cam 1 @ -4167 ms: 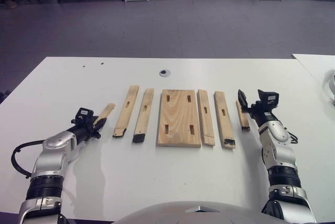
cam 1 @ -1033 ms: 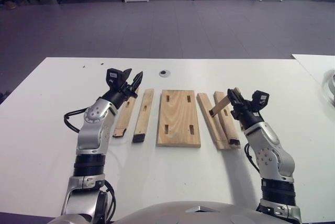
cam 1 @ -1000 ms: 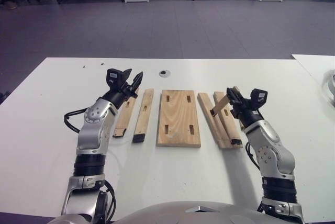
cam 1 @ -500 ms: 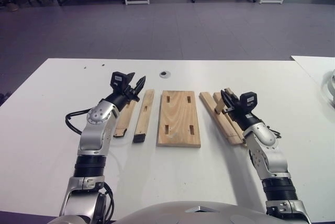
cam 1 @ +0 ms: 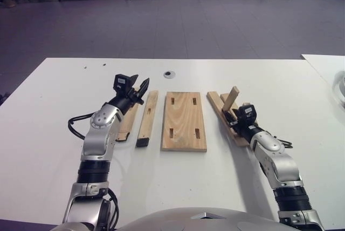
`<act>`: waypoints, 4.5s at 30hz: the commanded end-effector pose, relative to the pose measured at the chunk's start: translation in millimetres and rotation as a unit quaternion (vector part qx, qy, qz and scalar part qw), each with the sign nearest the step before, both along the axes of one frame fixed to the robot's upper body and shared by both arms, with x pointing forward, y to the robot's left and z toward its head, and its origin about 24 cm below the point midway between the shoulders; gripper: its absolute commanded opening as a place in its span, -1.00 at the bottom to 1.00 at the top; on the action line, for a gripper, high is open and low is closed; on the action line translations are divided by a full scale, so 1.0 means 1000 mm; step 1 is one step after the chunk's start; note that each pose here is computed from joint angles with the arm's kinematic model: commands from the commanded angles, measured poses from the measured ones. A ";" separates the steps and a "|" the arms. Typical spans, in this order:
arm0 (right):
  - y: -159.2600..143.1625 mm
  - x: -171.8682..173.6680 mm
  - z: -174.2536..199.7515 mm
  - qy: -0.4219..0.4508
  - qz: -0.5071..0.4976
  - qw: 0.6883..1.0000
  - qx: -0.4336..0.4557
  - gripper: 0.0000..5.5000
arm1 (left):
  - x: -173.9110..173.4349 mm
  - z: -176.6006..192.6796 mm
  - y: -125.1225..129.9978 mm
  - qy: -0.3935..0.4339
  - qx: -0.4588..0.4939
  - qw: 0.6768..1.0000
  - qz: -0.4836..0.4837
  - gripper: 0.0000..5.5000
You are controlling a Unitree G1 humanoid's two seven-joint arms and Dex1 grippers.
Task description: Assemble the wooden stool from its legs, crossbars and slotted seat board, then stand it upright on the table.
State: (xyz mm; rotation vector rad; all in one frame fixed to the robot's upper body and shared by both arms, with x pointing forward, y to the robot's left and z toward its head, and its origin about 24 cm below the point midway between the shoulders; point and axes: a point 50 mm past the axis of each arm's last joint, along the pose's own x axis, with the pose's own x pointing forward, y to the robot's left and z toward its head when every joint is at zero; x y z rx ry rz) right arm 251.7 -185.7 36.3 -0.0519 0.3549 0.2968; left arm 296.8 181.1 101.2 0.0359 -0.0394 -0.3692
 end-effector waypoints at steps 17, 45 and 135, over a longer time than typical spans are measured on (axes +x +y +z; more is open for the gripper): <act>0.000 -0.024 -0.004 0.143 0.021 0.989 -0.037 0.03 | -0.005 -0.005 -0.004 0.006 0.001 1.000 0.000 -0.16; 0.071 -0.005 0.102 -0.228 0.290 0.929 -0.031 -0.24 | -0.001 0.060 -0.076 0.156 -0.441 0.853 -0.233 -0.33; -0.022 0.026 0.066 -0.143 0.033 0.986 -0.073 0.15 | -0.044 0.089 -0.004 -0.022 -0.069 0.993 -0.094 0.58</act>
